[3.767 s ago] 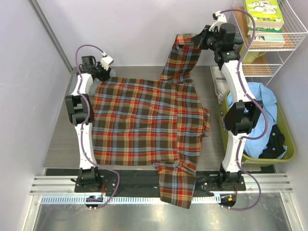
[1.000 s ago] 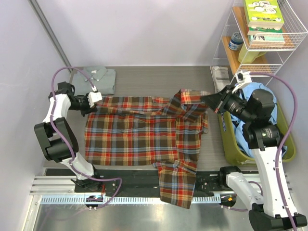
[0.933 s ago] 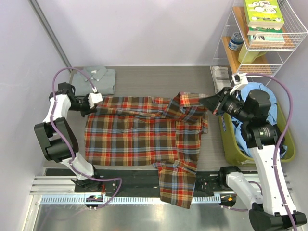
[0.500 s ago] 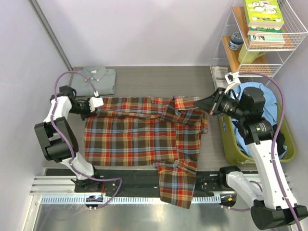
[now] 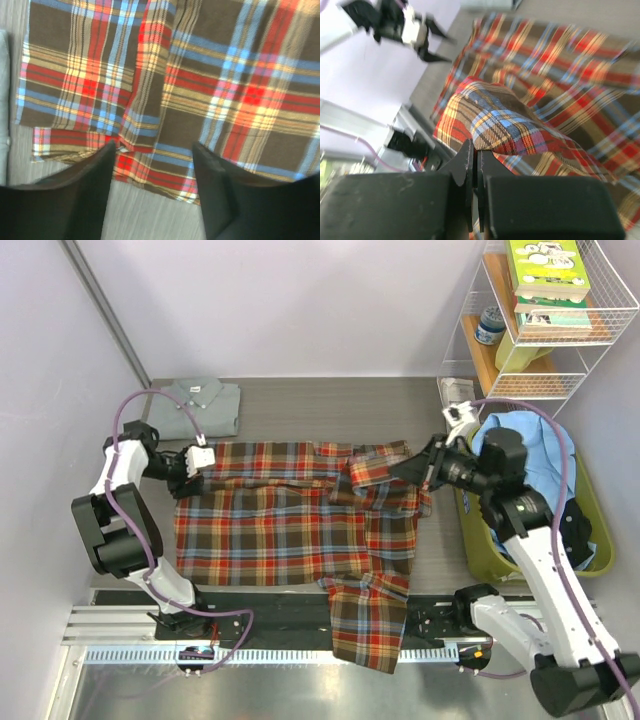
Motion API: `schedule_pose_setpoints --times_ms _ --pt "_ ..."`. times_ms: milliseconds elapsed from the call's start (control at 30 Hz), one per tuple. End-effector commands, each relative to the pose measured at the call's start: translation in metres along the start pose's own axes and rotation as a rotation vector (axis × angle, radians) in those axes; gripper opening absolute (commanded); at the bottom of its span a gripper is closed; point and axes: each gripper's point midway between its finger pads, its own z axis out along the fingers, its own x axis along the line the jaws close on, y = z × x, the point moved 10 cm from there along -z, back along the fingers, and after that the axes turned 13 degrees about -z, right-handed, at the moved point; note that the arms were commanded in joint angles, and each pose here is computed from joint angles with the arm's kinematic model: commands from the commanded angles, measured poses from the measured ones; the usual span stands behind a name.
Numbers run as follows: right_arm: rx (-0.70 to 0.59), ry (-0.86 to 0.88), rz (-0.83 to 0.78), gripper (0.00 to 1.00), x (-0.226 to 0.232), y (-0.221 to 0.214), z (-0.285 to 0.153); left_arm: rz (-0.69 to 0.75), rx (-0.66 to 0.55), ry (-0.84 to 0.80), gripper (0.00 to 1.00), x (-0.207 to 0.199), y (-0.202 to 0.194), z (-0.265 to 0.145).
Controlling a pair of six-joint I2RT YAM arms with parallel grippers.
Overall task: Fold and stack the long sleeve shirts
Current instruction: Fold the shirt
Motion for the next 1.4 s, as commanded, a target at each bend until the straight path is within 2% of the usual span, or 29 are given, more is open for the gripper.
schedule_pose_setpoints --times_ms 0,33,100,133,167,200,267,300,400,500,533,567,633,667,700,733,767,833,867,900,1100,1200,1233,1300,1333,1367 --pt "0.002 0.067 -0.045 0.01 0.005 -0.006 0.034 -0.05 -0.176 0.006 0.9 -0.022 0.035 -0.028" --pt "0.014 0.087 -0.047 0.01 0.008 -0.009 0.041 -0.045 -0.22 0.022 0.99 -0.031 0.05 -0.041" --pt "0.008 0.107 -0.036 0.01 0.008 -0.009 0.055 -0.139 -0.32 0.021 1.0 -0.044 0.073 -0.051" --pt "0.01 0.102 -0.029 0.01 0.007 -0.008 0.059 -0.141 -0.348 0.042 1.0 -0.043 0.087 -0.051" --pt "0.036 0.101 -0.018 0.01 0.004 -0.012 0.069 -0.232 -0.376 0.062 1.0 -0.056 0.102 -0.061" --pt "0.031 0.098 -0.021 0.01 0.002 -0.01 0.073 -0.259 -0.362 0.094 1.0 -0.06 0.109 -0.063" --pt "0.037 0.088 -0.005 0.01 -0.001 -0.01 0.082 -0.169 -0.413 0.168 1.0 -0.073 0.138 -0.072" --pt "0.045 0.096 0.016 0.01 -0.003 -0.012 0.09 -0.167 -0.44 0.187 1.0 -0.079 0.146 -0.076" --pt "0.049 0.125 0.05 0.01 -0.002 -0.01 0.101 0.0 -0.513 0.235 1.0 -0.099 0.166 -0.089" --pt "0.043 0.166 0.07 0.01 0.002 -0.007 0.106 0.058 -0.543 0.202 1.0 -0.116 0.176 -0.091" --pt "0.047 0.168 0.098 0.01 0.003 -0.007 0.109 0.061 -0.543 0.148 1.0 -0.127 0.186 -0.083" --pt "0.053 0.167 0.117 0.01 0.002 -0.008 0.11 0.055 -0.494 0.196 1.0 -0.127 0.19 -0.081" --pt "0.034 0.182 0.177 0.01 0.003 -0.006 0.115 0.143 -0.466 0.153 1.0 -0.141 0.205 -0.063" --pt "0.022 0.202 0.194 0.01 0.005 -0.004 0.116 0.132 -0.443 0.198 1.0 -0.143 0.206 -0.057" --pt "0.02 0.206 0.219 0.01 0.005 -0.004 0.117 0.152 -0.499 0.278 1.0 -0.137 0.212 -0.044" --pt "0.028 0.206 0.267 0.01 0.004 -0.005 0.12 0.16 -0.55 0.279 1.0 -0.152 0.223 -0.036" --pt "0.026 0.216 0.279 0.01 0.005 -0.004 0.121 0.184 -0.566 0.353 1.0 -0.153 0.227 -0.033" --pt "0.029 0.218 0.313 0.01 0.005 -0.003 0.125 0.306 -0.595 0.317 1.0 -0.175 0.238 -0.007" --pt "0.035 0.225 0.318 0.01 0.005 -0.003 0.126 0.316 -0.581 0.37 1.0 -0.177 0.24 -0.001" --pt "0.033 0.232 0.316 0.01 0.005 -0.001 0.127 0.364 -0.634 0.357 1.0 -0.191 0.253 0.006" --pt "0.07 0.262 0.304 0.01 0.005 -0.003 0.129 0.43 -0.635 0.375 1.0 -0.205 0.264 0.049" --pt "0.083 0.266 0.293 0.01 0.005 -0.006 0.127 0.386 -0.646 0.387 0.87 -0.201 0.272 0.06" --pt "0.091 0.274 0.29 0.01 0.006 -0.007 0.126 0.374 -0.65 0.4 0.73 -0.2 0.275 0.061" --pt "0.103 0.271 0.286 0.01 0.005 -0.011 0.126 0.352 -0.624 0.397 0.53 -0.197 0.28 0.069" --pt "0.112 0.285 0.283 0.01 0.006 -0.011 0.124 0.33 -0.593 0.437 0.36 -0.193 0.279 0.07" --pt "0.11 0.29 0.276 0.01 0.007 -0.01 0.123 0.323 -0.579 0.445 0.3 -0.191 0.28 0.071"
